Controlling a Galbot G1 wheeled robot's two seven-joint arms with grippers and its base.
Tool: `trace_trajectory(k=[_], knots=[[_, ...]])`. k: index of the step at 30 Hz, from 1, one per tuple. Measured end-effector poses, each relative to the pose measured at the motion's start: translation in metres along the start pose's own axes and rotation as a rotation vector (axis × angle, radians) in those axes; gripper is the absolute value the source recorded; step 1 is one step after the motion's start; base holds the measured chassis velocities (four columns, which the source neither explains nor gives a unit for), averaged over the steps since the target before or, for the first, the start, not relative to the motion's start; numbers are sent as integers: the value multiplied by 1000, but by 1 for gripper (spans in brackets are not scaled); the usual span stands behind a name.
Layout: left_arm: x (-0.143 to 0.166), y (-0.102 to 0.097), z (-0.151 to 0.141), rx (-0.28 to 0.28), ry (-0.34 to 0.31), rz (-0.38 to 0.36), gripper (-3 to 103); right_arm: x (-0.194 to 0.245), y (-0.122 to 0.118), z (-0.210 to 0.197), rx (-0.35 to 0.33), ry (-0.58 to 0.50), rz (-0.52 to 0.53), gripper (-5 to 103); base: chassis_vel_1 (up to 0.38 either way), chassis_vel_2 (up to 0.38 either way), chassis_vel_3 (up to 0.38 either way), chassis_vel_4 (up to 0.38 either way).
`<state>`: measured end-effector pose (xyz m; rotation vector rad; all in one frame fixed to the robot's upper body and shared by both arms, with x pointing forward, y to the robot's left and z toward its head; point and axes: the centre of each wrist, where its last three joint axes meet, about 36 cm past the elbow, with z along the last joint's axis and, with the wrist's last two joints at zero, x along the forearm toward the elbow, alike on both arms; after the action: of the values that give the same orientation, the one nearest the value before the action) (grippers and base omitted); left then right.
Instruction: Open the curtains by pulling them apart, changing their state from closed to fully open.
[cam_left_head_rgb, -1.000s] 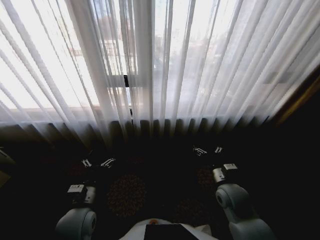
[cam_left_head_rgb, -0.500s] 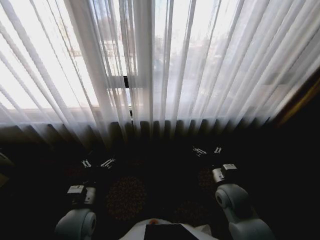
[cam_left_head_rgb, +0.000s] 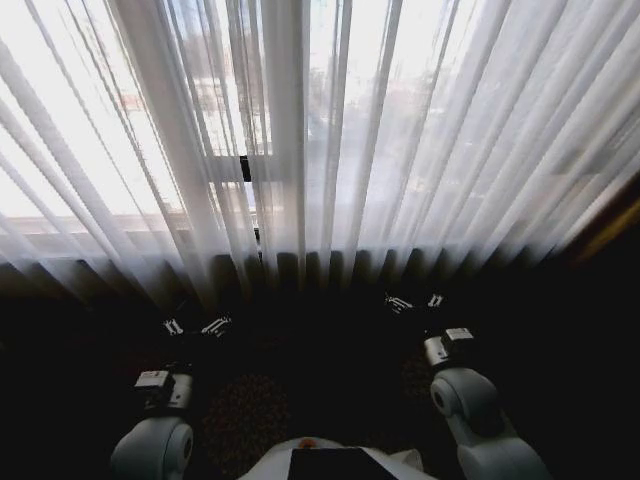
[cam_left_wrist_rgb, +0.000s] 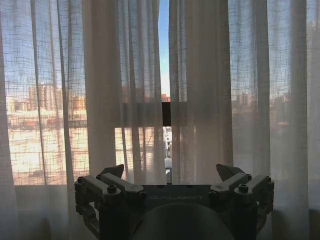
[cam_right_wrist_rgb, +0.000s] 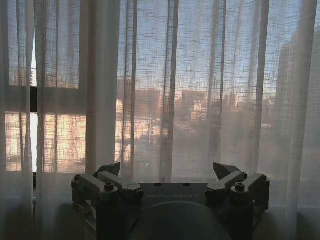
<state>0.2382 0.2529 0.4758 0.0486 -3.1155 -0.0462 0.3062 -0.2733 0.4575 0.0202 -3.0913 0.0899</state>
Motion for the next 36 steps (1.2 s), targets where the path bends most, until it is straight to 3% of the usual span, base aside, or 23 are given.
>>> trace_trajectory(k=[36], knots=[[-1,-2,0,7,-1,6,100,0,1,3,-4,6,-2,100,-200,200,189,-203]])
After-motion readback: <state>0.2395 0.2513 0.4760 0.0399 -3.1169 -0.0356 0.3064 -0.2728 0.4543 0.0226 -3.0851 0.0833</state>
